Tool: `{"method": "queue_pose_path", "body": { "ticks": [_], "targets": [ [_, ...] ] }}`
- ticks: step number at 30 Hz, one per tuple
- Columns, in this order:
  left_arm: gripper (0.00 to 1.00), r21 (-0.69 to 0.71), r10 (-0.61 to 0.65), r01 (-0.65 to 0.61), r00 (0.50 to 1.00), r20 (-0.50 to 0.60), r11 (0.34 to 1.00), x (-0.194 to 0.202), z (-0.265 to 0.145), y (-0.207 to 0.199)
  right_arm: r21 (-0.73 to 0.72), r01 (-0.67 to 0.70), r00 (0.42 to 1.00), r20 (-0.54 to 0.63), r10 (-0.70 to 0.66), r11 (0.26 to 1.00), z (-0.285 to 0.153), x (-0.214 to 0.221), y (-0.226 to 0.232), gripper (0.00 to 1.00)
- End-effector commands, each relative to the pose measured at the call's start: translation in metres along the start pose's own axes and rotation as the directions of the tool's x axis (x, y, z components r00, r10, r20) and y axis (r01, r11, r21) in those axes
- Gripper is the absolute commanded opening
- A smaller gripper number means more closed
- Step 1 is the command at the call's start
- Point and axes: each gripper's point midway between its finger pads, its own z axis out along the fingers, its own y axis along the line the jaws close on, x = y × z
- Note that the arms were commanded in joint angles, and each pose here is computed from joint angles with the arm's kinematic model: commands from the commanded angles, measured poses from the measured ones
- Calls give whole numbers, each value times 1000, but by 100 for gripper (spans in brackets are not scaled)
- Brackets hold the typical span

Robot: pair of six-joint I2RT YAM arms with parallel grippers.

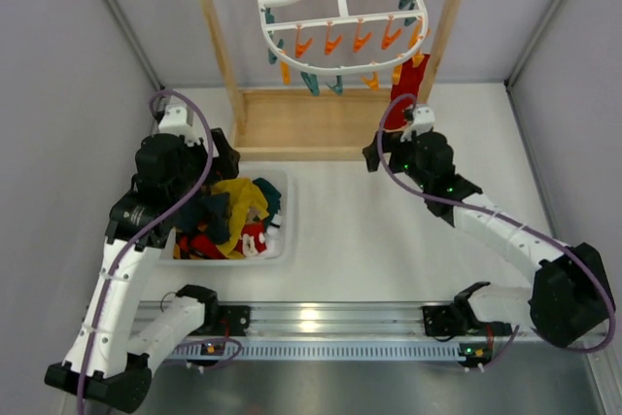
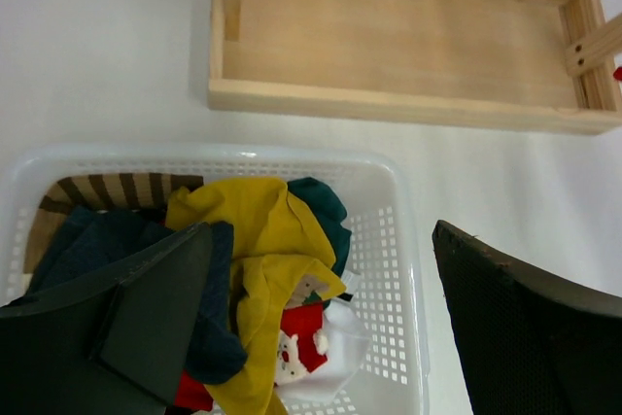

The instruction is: Remove the socks clipped to the hanger

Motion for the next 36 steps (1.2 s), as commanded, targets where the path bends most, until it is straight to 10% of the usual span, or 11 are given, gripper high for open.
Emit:
{"method": "queue_pose_path", "body": {
  "ticks": [1, 28, 34, 36],
  "targets": [
    [98, 88, 12, -14, 1000, 17, 996, 0, 1, -14, 0, -129, 991, 43, 129, 992, 3, -28, -33, 99],
    [98, 144, 30, -26, 999, -25, 989, 15, 7, -21, -477, 274, 930, 352, -105, 835, 50, -102, -80, 98],
    [98, 161, 24, -23, 1000, -4, 987, 5, 3, -26, -582, 256, 922, 386, -14, 772, 38, -102, -44, 58],
    [98, 167, 16, -18, 1000, 11, 986, -1, 0, -28, -585, 268, 907, 421, 4, 766, 28, -101, -34, 24]
  ]
}}
